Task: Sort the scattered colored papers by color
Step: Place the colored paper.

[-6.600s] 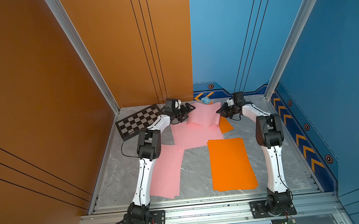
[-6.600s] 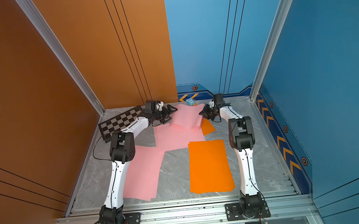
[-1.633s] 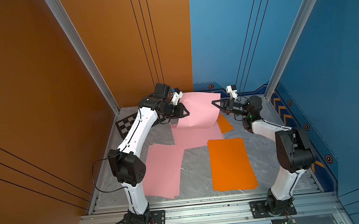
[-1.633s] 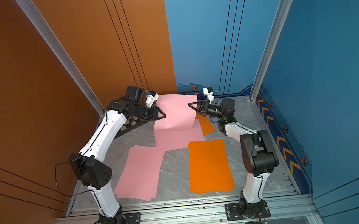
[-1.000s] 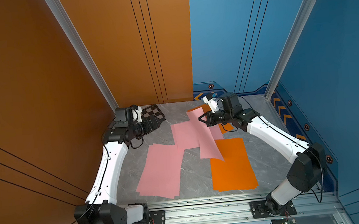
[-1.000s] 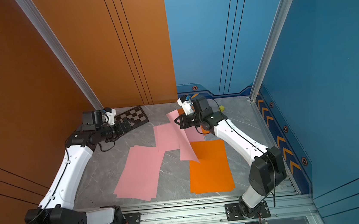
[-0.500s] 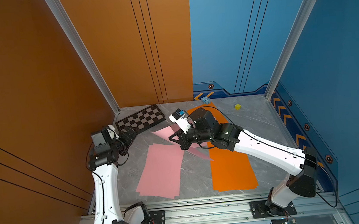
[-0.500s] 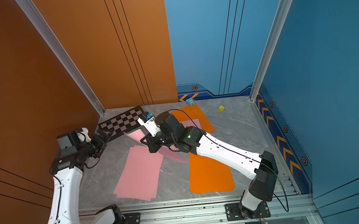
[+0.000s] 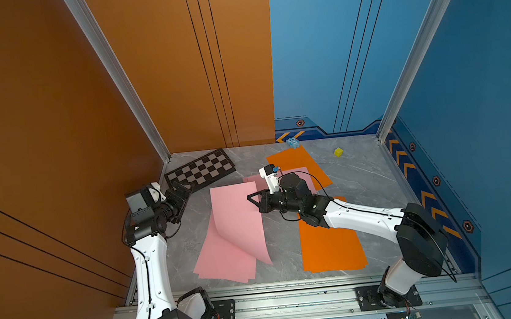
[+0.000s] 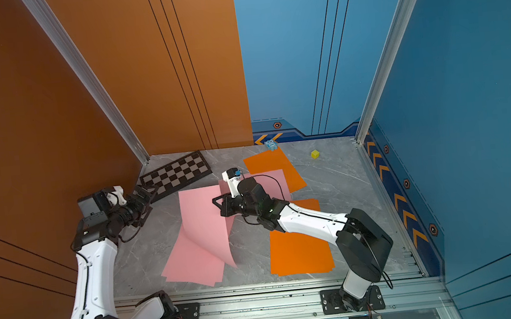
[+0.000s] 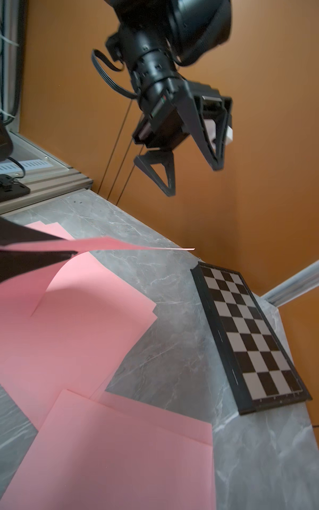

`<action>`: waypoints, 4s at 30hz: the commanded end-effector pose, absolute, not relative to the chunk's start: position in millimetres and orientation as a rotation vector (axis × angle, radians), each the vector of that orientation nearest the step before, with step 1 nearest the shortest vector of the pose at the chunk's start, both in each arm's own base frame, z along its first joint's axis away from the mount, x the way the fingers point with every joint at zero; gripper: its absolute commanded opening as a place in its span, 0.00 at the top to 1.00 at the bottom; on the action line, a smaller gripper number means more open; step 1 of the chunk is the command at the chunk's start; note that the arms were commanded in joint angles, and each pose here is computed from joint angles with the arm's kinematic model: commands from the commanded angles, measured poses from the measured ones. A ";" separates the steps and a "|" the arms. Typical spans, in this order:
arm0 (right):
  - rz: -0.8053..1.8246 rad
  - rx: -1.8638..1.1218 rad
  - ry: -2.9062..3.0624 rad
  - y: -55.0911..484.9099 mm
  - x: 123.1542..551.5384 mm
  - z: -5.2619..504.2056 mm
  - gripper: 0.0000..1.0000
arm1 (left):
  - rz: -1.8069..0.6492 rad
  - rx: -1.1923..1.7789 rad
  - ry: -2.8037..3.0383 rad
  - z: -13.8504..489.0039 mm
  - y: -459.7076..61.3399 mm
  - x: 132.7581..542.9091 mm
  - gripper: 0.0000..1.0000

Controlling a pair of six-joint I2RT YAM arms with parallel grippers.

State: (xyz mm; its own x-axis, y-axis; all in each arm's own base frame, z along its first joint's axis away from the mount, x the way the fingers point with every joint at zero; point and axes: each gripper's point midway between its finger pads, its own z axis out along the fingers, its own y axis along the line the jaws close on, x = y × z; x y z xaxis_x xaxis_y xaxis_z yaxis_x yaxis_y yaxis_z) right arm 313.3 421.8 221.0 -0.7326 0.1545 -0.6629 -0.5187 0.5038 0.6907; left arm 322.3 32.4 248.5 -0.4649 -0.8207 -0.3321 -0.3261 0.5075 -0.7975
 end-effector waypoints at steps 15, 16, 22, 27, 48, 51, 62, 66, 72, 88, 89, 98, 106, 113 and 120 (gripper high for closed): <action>0.755 -0.150 2.458 390.1 346.7 87.4 1.00 | -0.928 -0.918 2.056 237.5 21.2 324.0 0.02; 0.694 -0.163 2.464 383.6 348.4 87.1 1.00 | -0.928 -0.919 2.056 237.2 21.2 324.1 0.02; 0.493 -0.251 2.454 364.0 354.4 100.5 1.00 | -0.935 -0.913 2.066 235.2 19.3 324.6 0.02; 0.439 -0.279 2.481 363.1 357.4 95.2 1.00 | -0.944 -0.908 2.070 235.1 17.5 325.1 0.02; 0.078 -0.384 2.535 339.5 369.3 84.2 1.00 | -0.958 -0.893 2.081 235.6 13.9 327.1 0.02; 0.195 -0.448 2.537 364.1 357.9 86.4 1.00 | -0.958 -0.891 2.086 234.1 13.1 327.1 0.02; 0.670 -0.303 2.464 424.6 337.0 125.9 1.00 | -0.952 -0.890 2.101 229.3 11.0 327.6 0.02; 0.753 -0.196 2.449 433.5 345.9 122.5 1.00 | -0.954 -0.889 2.106 228.3 9.3 327.8 0.02; 0.868 -0.085 2.450 453.5 357.0 111.9 1.00 | -0.955 -0.887 2.115 225.4 7.3 327.2 0.02; 0.903 -0.012 2.557 470.3 348.9 65.2 1.00 | -0.956 -0.874 2.130 223.0 5.0 329.0 0.02; 0.907 -0.013 2.563 471.5 348.0 64.5 1.00 | -0.958 -0.869 2.132 223.0 4.0 329.3 0.02; 0.789 -0.065 2.554 452.5 347.2 75.4 0.37 | -0.958 -0.740 2.234 219.2 -30.2 346.0 0.02; 0.739 0.017 2.507 397.1 366.9 104.6 0.03 | -0.876 -0.530 2.373 209.1 -86.6 381.4 0.02; 0.805 0.171 2.492 357.5 364.4 113.8 0.00 | -0.799 -0.182 2.453 196.2 -148.1 438.9 0.02; 0.959 0.465 2.493 339.3 355.3 97.0 0.00 | -0.701 0.336 2.380 188.2 -213.1 488.2 0.02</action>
State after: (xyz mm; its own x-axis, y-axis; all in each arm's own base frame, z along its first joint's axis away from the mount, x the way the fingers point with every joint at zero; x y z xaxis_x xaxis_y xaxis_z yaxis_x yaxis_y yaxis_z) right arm 355.4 341.7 90.4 -0.8713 0.3491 -0.3449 0.0679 0.7818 0.6198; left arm 474.1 -204.1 187.9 -0.8325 -0.0815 -0.5481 0.2522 0.8250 -0.5057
